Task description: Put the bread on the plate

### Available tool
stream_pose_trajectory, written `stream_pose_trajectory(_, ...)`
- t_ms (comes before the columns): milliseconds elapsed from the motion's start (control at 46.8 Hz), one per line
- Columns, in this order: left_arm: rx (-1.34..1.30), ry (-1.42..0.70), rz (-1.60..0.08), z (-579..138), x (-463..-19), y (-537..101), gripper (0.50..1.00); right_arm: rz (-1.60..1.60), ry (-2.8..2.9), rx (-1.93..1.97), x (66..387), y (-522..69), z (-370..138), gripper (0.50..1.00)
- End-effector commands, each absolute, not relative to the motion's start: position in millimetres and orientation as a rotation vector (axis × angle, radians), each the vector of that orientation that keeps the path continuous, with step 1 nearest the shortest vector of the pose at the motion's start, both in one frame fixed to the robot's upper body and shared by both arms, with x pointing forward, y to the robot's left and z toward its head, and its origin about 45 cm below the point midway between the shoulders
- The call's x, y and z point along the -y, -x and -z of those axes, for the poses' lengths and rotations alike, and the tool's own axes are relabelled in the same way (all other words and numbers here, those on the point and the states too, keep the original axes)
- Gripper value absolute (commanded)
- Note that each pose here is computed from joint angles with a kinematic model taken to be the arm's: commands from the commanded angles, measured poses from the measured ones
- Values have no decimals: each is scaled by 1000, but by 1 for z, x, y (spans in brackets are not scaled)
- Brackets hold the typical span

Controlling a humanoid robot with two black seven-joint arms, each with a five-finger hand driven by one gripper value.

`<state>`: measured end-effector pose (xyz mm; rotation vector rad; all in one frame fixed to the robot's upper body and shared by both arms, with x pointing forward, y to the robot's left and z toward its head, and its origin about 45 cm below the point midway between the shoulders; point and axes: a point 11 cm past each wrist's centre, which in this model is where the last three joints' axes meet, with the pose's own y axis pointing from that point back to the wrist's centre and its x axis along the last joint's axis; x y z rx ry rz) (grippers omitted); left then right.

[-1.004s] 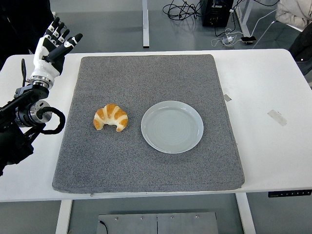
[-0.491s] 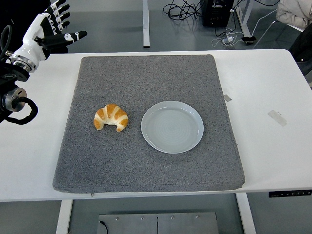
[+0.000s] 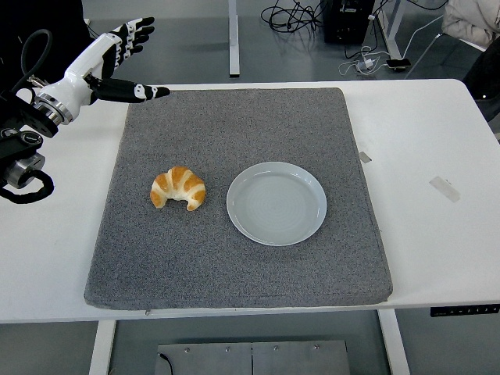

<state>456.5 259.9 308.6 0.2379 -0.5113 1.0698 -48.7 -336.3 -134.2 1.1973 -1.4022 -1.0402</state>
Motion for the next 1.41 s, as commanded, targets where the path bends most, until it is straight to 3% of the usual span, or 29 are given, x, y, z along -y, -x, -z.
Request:
stream_pose_trajectory(0, 571, -286, -1026, -313, -261, -453, 968, 1040, -1197, 1402, 336, 49, 134, 1000)
stream_pose_trajectory(256, 740, -424, -852, -307, -262, -430, 965, 1040, -1197, 1402, 336, 49, 134, 1000)
stream_pose_trajectory(556, 947, -560, -799, -289, -284, -406, 965, 1040, -1197, 1402, 336, 49, 134, 1000)
stream_pose_trajectory(1389, 929, -690, -733, -231, -254, -377, 961, 1039, -1198, 1401, 336, 49, 134, 1000)
